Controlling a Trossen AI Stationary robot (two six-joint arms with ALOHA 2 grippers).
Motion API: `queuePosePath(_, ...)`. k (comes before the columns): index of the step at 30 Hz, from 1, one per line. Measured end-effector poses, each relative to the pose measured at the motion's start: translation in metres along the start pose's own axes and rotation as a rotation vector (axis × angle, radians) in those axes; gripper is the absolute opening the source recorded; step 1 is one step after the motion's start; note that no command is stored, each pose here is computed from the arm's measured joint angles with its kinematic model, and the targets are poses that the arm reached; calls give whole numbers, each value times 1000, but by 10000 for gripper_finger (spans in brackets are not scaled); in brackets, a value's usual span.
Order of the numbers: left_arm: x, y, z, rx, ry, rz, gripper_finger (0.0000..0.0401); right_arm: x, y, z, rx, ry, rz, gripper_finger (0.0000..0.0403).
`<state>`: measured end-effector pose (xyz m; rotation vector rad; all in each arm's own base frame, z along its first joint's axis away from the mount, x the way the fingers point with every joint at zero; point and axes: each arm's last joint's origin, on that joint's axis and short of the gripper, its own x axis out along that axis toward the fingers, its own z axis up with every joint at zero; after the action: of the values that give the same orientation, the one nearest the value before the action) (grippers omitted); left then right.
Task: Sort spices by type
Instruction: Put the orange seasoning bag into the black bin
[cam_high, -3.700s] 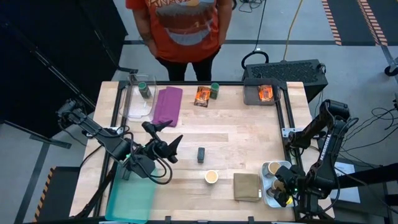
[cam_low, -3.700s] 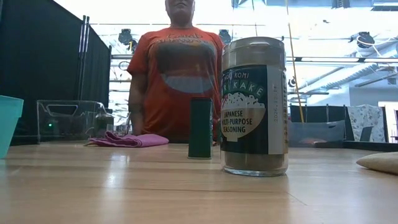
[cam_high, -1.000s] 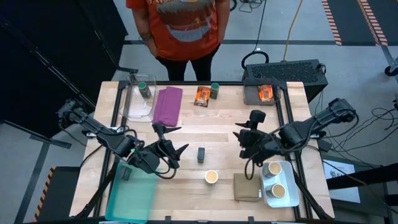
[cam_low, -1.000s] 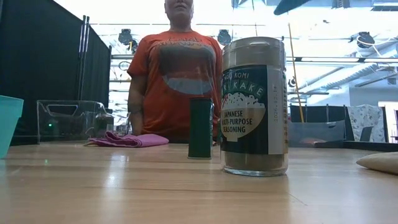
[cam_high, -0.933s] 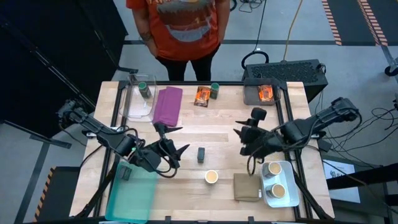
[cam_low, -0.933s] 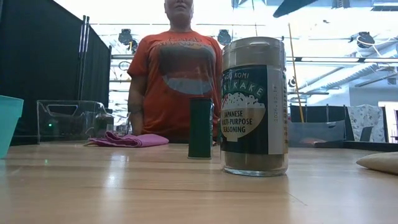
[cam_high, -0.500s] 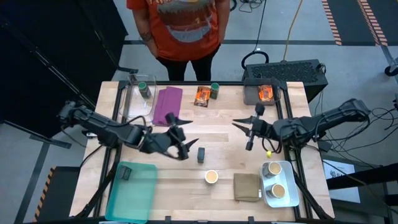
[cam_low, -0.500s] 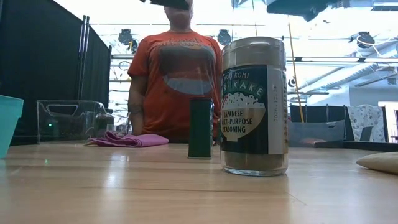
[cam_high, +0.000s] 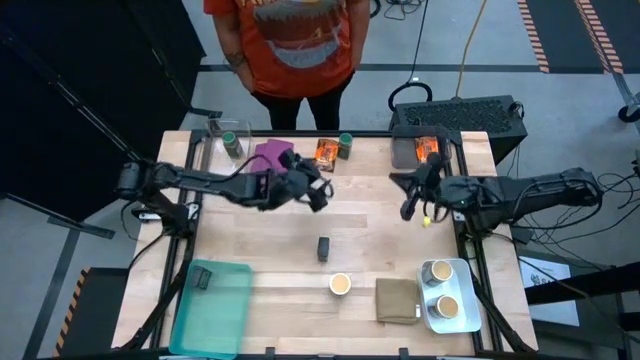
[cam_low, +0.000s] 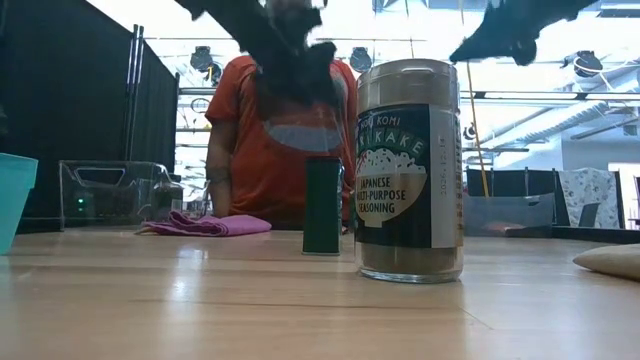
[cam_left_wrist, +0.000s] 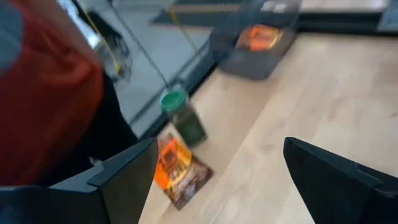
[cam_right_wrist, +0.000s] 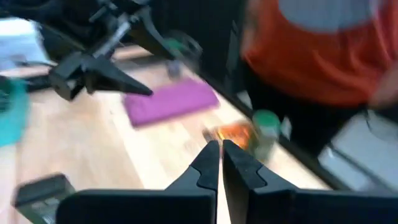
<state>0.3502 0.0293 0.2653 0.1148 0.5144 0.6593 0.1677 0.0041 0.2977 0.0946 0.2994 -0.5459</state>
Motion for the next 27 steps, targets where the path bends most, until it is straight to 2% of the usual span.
queuePosePath(4,33,14,-14,-74,83,-33,352,3,-8,-7,37,90,-51,1)
queuePosePath(9,67,34,-34,-128,176,10,352,5,-9,-7,27,94,-62,0)
queuePosePath(15,93,52,-48,-264,258,-62,352,4,-9,-6,7,83,-57,0)
queuePosePath(21,114,56,-46,-307,258,-37,352,5,-8,-3,-11,61,-51,0)
queuePosePath(27,133,51,-49,-292,304,-6,352,5,-8,-2,-24,55,-49,0)
